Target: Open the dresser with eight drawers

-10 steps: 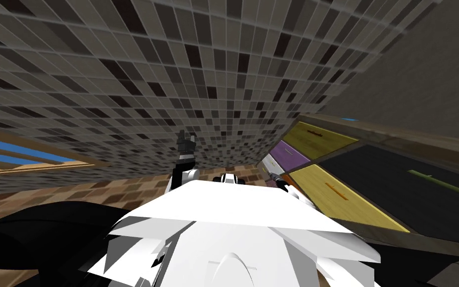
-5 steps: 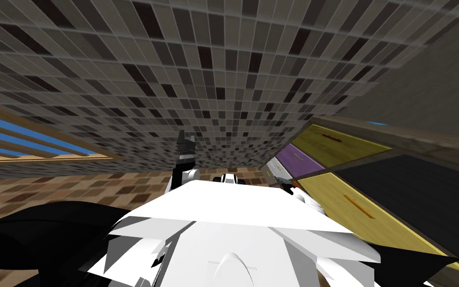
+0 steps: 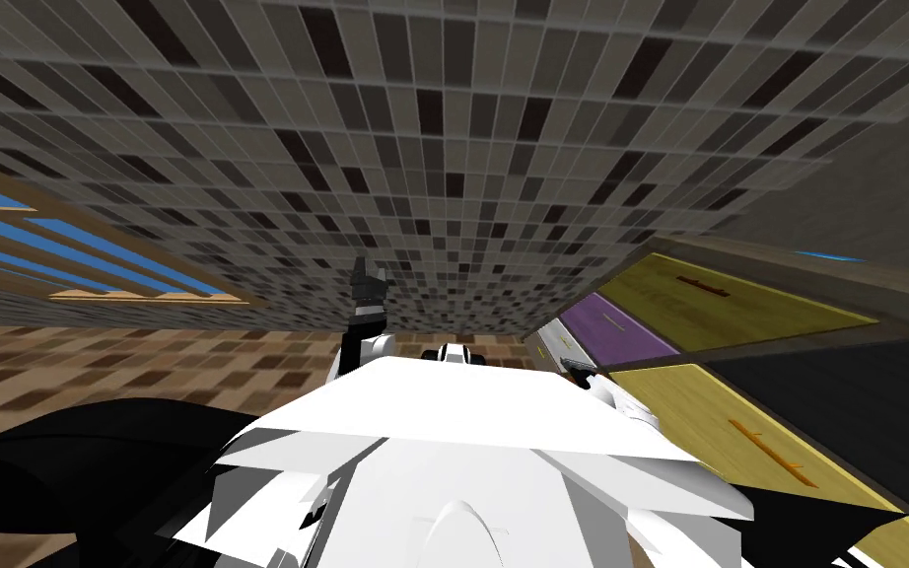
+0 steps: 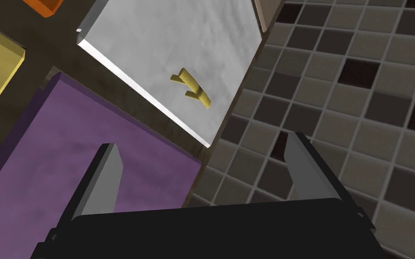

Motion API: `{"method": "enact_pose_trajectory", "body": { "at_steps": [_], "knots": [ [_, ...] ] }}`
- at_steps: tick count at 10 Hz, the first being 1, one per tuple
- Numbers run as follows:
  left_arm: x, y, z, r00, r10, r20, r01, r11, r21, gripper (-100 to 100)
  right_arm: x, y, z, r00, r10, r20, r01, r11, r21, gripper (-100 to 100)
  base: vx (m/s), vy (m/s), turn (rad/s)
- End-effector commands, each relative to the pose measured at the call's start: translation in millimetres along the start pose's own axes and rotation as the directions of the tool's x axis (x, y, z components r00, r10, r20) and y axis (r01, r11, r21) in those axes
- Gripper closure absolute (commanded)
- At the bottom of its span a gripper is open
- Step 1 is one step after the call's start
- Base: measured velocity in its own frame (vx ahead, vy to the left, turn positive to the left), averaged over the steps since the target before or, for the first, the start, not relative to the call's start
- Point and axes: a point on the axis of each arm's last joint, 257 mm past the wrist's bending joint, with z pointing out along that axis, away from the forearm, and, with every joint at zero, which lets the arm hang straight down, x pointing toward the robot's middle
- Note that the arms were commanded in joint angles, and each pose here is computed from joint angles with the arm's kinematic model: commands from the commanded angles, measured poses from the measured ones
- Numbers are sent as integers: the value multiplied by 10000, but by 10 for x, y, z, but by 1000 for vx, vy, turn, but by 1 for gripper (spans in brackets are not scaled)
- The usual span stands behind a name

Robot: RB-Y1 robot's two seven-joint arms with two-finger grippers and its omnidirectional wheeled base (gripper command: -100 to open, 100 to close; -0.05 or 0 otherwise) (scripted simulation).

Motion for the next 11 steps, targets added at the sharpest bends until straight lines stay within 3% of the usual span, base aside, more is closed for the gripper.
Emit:
{"method": "enact_pose_trajectory", "body": {
  "at_steps": [1,2,3,4,5,6,7,8,10,11],
  "knots": [
    [0,0,0,10000,-1,0,1,10000,0,0,107,-445,47,9968,-643,-477,684,9935,909,-100,47,64,115],
    [0,0,0,10000,0,0,0,10000,0,0,156,-481,47,9962,-652,-577,706,9927,973,-100,18,23,4],
    [0,0,0,10000,1,0,-1,10000,0,0,194,-829,48,9893,-1127,-928,1269,9781,1647,-100,29,47,184],
    [0,0,0,10000,-1,-1,1,10000,0,0,247,-870,44,9881,-1130,-1039,1297,9767,1712,-100,33,41,122],
    [0,0,0,10000,0,0,0,10000,0,0,255,-1197,23,9785,-1535,-1377,1825,9555,2317,-100,38,51,148],
    [0,0,0,10000,-1,0,1,10000,0,0,317,-1248,13,9766,-1531,-1513,1864,9530,2388,-100,38,43,106],
    [0,0,0,10000,0,0,0,10000,0,0,320,-1567,-30,9644,-1866,-1874,2363,9260,2943,-100,48,54,185],
    [0,0,0,10000,-1,0,1,10000,0,0,369,-1609,-41,9624,-1855,-1986,2398,9235,2995,-100,41,45,111],
    [0,0,0,10000,-1,0,1,10000,0,0,399,-2229,-191,9316,-2306,-2810,3315,8564,3959,-100,51,59,212],
    [0,0,0,10000,-1,0,1,10000,0,0,430,-2256,-203,9297,-2290,-2884,3341,8541,3986,-100,57,44,74]
  ]
}}
